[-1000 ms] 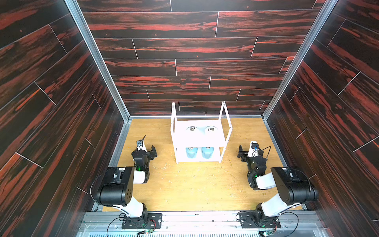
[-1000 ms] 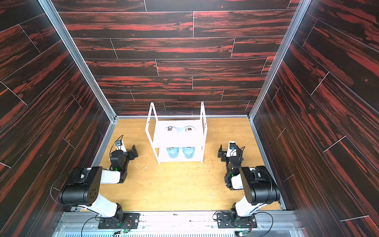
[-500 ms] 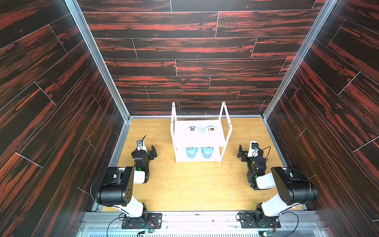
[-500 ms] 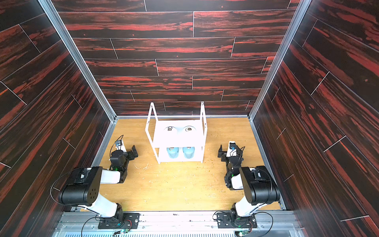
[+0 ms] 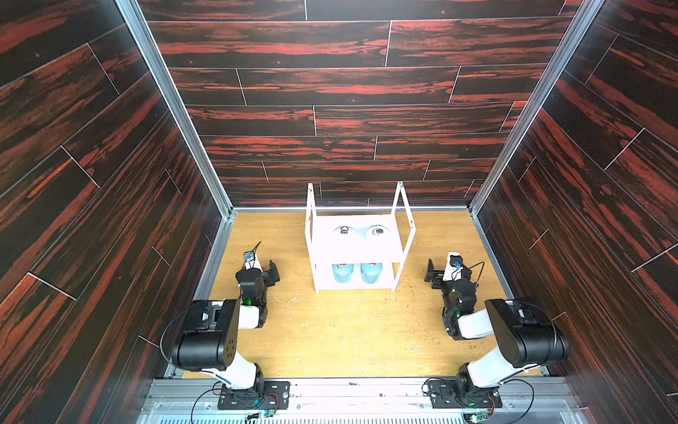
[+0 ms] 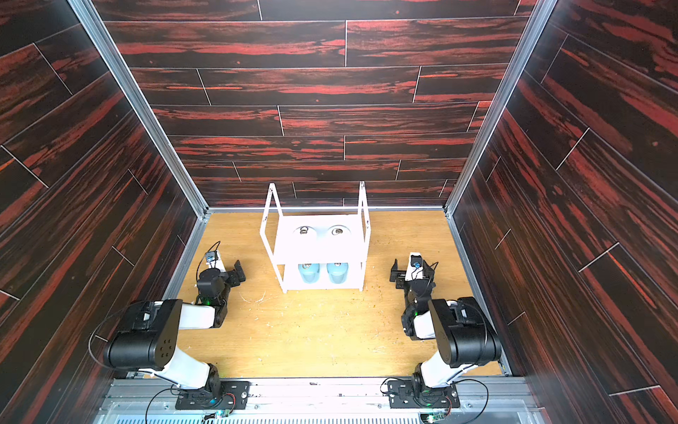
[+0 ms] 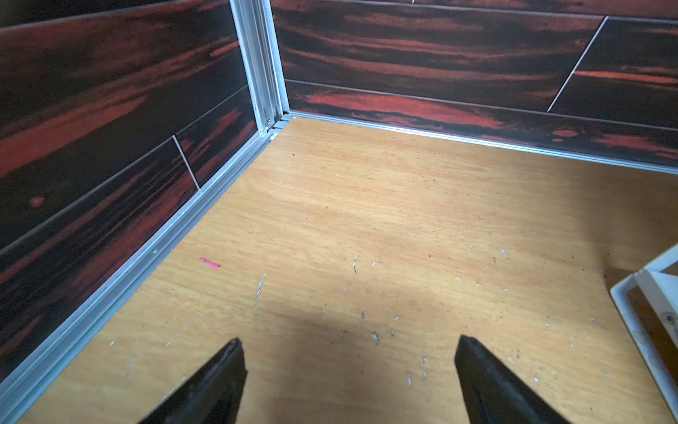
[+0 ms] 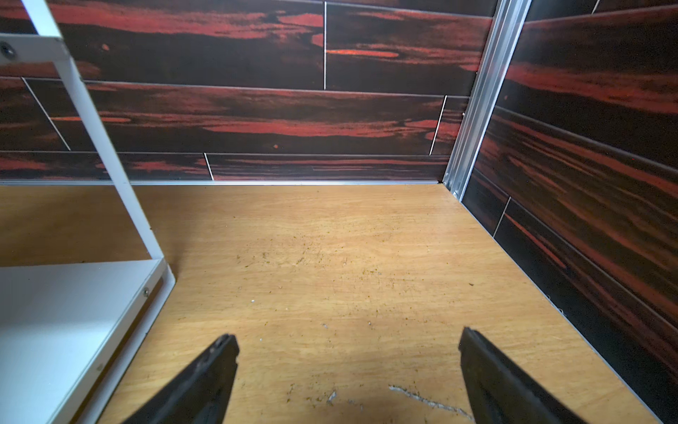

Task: Remove the tea canisters from the shelf
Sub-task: Pick up the tea canister from the shelf.

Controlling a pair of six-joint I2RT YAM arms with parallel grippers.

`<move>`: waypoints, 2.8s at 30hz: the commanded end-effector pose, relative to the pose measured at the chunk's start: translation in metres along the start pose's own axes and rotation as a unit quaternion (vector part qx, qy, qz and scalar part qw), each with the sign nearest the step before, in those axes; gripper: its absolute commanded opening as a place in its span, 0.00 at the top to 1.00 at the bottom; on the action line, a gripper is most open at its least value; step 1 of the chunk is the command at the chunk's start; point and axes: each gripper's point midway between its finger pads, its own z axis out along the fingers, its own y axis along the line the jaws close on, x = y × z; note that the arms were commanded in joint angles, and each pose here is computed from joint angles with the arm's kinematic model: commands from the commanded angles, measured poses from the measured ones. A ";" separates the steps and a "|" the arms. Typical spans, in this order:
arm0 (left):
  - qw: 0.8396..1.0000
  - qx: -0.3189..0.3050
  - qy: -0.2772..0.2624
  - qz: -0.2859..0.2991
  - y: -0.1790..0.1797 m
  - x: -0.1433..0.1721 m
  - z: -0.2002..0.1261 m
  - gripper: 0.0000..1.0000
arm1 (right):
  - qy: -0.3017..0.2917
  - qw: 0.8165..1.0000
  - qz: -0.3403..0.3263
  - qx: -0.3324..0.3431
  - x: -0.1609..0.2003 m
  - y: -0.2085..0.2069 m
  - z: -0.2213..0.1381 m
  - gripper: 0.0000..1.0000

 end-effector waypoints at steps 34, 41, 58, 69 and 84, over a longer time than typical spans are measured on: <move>0.941 0.330 0.054 -0.055 -0.115 -0.062 -0.155 0.19 | 0.118 0.944 0.003 -0.309 -0.090 0.186 -0.176 0.02; 0.945 0.311 0.059 -0.080 -0.111 -0.067 -0.147 0.19 | 0.080 0.939 -0.063 -0.327 -0.111 0.260 -0.198 0.02; 0.957 0.257 0.068 -0.121 -0.095 -0.082 -0.121 0.18 | -0.014 0.962 -0.041 -0.270 -0.146 0.314 -0.164 0.02; 0.957 0.252 0.071 -0.130 -0.085 -0.079 -0.121 0.16 | -0.018 0.971 0.003 -0.236 -0.151 0.326 -0.126 0.02; 0.956 0.253 0.079 -0.124 -0.085 -0.075 -0.116 0.15 | -0.022 0.978 0.030 -0.204 -0.143 0.324 -0.093 0.02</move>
